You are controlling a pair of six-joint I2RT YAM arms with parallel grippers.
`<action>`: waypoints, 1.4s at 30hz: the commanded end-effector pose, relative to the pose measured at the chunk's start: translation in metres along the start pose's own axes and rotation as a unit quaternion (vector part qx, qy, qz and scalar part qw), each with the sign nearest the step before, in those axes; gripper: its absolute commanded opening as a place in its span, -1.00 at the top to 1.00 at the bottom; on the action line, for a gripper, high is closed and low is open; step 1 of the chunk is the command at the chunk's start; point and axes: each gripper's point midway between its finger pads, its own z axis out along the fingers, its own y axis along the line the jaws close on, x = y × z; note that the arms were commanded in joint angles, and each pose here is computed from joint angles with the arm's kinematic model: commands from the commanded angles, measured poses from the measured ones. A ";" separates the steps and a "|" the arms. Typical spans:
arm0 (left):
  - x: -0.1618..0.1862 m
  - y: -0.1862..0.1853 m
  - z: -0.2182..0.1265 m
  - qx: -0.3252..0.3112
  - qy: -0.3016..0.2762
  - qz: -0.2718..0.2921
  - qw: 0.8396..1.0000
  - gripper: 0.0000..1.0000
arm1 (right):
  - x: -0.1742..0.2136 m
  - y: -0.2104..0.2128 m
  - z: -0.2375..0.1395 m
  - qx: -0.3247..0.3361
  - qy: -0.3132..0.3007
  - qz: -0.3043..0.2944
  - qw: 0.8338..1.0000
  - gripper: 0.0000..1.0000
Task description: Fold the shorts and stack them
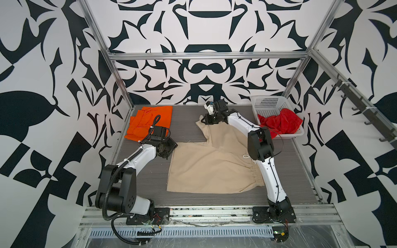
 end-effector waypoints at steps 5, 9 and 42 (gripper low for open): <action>-0.009 -0.001 -0.007 -0.012 -0.019 0.008 1.000 -0.09 | -0.027 0.083 -0.039 -0.017 -0.127 -0.218 0.967 1.00; -0.012 -0.002 -0.011 -0.010 -0.030 0.011 0.999 -0.09 | 0.027 0.091 -0.001 -0.016 -0.040 -0.262 0.964 0.95; -0.036 -0.118 0.113 0.119 0.055 0.087 0.988 0.29 | 0.124 -0.079 -0.106 0.191 0.056 0.136 0.970 -0.12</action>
